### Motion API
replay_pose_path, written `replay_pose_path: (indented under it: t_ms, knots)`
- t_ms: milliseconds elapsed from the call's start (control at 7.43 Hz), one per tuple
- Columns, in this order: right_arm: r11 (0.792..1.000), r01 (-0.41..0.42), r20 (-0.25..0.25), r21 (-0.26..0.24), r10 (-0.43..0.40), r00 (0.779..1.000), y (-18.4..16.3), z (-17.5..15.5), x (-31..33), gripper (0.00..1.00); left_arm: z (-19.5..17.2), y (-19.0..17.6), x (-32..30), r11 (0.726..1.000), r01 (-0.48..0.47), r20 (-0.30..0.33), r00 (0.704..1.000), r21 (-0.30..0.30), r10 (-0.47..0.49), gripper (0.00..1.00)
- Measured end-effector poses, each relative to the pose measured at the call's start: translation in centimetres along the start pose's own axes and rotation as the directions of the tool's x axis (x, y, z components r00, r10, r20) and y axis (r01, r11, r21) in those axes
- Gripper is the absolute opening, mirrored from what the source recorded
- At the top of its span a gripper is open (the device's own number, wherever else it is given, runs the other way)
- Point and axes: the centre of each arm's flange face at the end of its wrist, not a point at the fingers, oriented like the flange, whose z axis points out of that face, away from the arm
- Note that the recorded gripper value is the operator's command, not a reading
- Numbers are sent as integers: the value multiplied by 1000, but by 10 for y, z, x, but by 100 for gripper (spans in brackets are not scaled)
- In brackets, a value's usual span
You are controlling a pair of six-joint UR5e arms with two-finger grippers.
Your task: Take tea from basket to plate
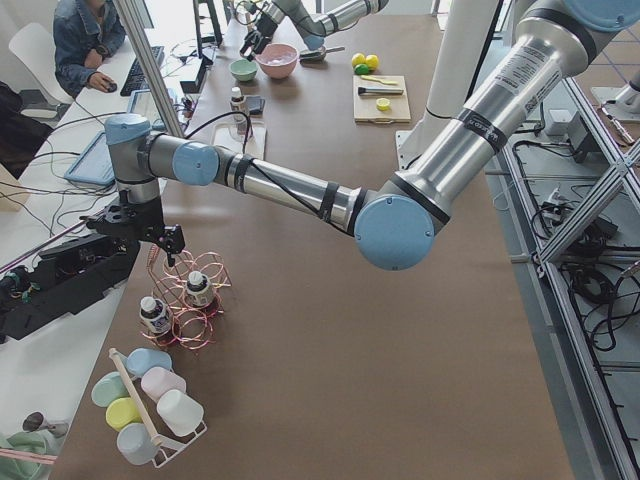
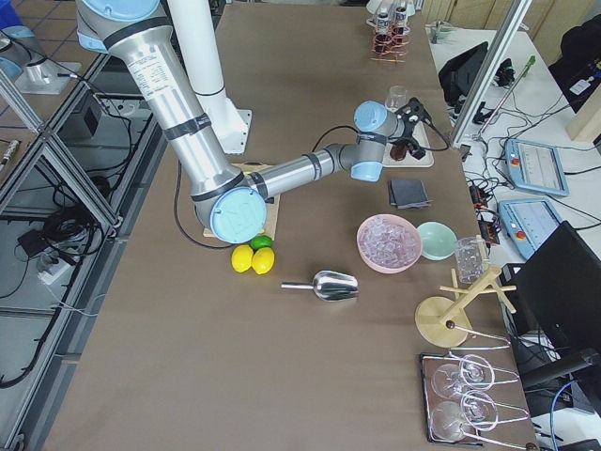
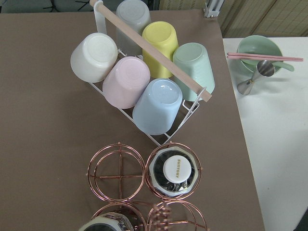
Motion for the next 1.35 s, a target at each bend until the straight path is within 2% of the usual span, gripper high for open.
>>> replay_pose_path:
  t_ms: [135,269,404,538,673,808,942,1077,1212,1346]
  knots:
    - [995,-32,7,-97,33,999,7,-15,35,99,-16,-16,-3,1000,-12,-8,1000,-27,12,98]
    - [978,-76,-1,-193,77,997,18,-28,66,98,-43,-28,-9,999,0,-17,1000,-35,-1,98]
    - [949,-126,-12,-289,128,992,32,-40,93,98,-76,-36,-26,999,21,-24,999,-37,-22,98]
    - [904,-189,-41,-384,188,981,45,-51,119,98,-107,-32,-60,999,32,-26,999,-42,-33,98]
    - [845,-268,-91,-463,256,962,59,-61,145,99,-130,-20,-107,999,19,-24,1000,-50,-21,98]
    - [780,-351,-150,-518,321,935,76,-74,171,99,-144,-8,-147,996,-35,-10,999,-82,35,98]
    - [740,-391,-189,-547,347,919,89,-88,195,99,-147,-2,-174,984,-126,13,992,-127,129,98]
    - [711,-412,-222,-571,349,910,100,-99,215,99,-145,4,-201,957,-239,31,968,-163,247,98]
    - [673,-442,-271,-593,351,897,106,-104,231,99,-136,8,-234,916,-348,36,932,-201,362,98]
    - [635,-481,-323,-604,357,876,107,-111,245,99,-126,7,-269,857,-453,20,881,-247,472,98]
